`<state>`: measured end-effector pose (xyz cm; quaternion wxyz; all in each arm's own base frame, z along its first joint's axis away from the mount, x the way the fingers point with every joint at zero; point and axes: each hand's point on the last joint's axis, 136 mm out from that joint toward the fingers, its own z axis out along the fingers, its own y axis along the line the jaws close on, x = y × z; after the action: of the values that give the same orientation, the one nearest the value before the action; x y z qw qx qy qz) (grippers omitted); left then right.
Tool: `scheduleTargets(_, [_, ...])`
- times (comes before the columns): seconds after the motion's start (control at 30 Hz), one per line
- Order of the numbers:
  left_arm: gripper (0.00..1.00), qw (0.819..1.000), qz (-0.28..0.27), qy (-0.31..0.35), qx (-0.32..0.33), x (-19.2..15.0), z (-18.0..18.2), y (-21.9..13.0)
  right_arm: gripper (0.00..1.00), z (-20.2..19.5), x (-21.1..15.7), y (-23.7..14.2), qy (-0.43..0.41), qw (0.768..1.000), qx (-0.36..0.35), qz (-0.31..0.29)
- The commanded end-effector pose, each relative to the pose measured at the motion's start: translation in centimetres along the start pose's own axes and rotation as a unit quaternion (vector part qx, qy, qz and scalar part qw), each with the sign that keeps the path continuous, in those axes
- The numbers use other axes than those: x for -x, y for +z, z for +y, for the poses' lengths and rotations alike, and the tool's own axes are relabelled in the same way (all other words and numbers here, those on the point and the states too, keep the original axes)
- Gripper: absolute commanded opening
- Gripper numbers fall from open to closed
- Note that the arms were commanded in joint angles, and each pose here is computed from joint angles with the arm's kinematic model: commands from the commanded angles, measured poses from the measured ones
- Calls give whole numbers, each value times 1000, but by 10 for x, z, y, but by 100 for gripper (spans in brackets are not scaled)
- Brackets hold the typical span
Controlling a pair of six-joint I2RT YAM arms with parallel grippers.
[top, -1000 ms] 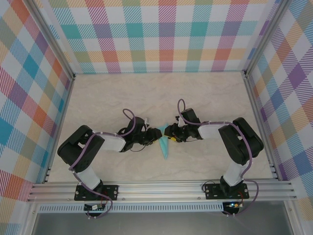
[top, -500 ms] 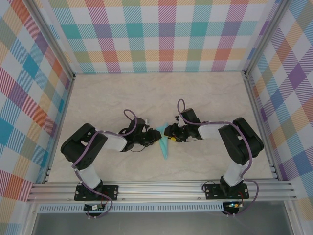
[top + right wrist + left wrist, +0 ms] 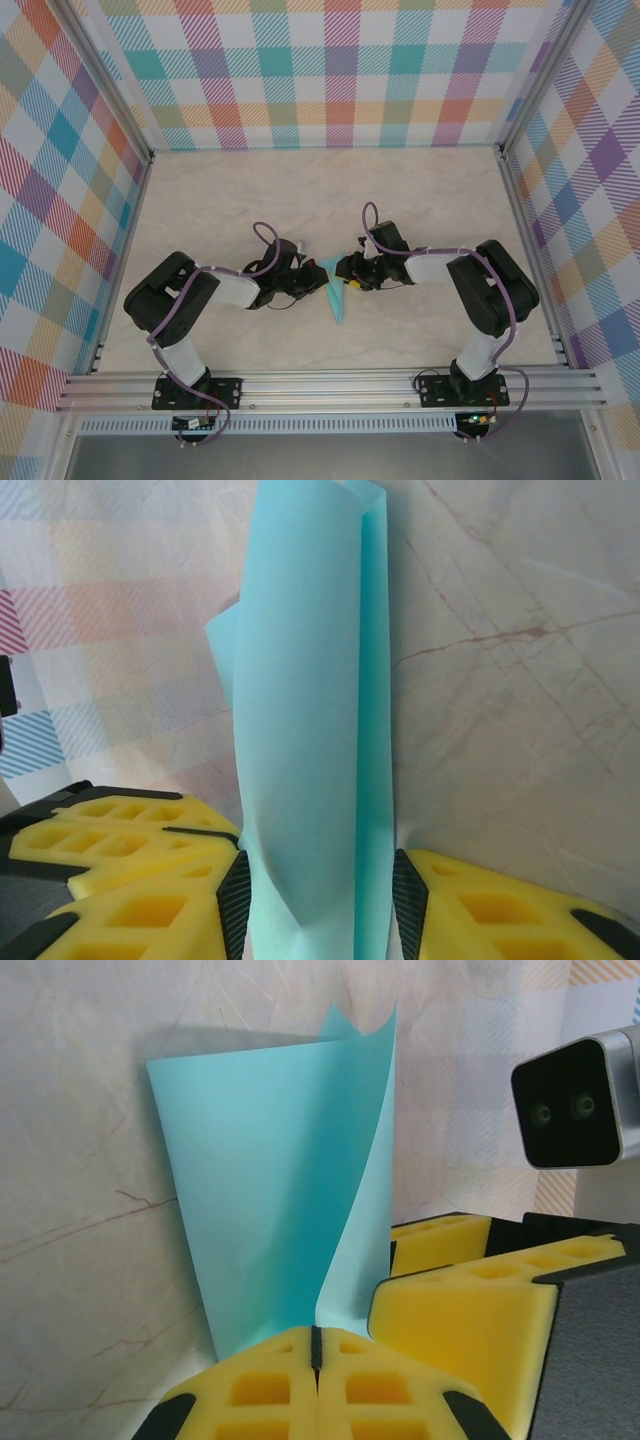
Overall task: Fold a paper plane with a square sheet of paper (fold left side to right side)
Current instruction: Fold the wing for the fifth time at the center of the table.
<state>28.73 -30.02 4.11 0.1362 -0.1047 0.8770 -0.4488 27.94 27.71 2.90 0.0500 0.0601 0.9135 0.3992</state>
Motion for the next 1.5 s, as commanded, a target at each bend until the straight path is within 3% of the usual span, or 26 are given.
scheduleTargets(0.0, [0, 1000, -19, 14, 7, 13, 0, -7, 46, 0, -2, -9, -9, 1000, -16, 1])
scheduleTargets(0.1, [0, 1000, -19, 15, 7, 13, 0, -8, 48, 13, 8, -20, -18, 1000, -4, -16])
scheduleTargets(0.43, [0, 1000, -20, 19, 7, 13, 0, -9, 82, 35, 36, -20, -8, 999, 30, -28])
scheduleTargets(0.6, [0, 1000, -21, 20, 9, 13, 0, -9, 93, 36, 41, -11, 1, 999, 32, -18])
scheduleTargets(1.47, [0, 999, -24, 27, 23, 16, 4, -10, 89, 48, 37, -6, -17, 999, 43, 0])
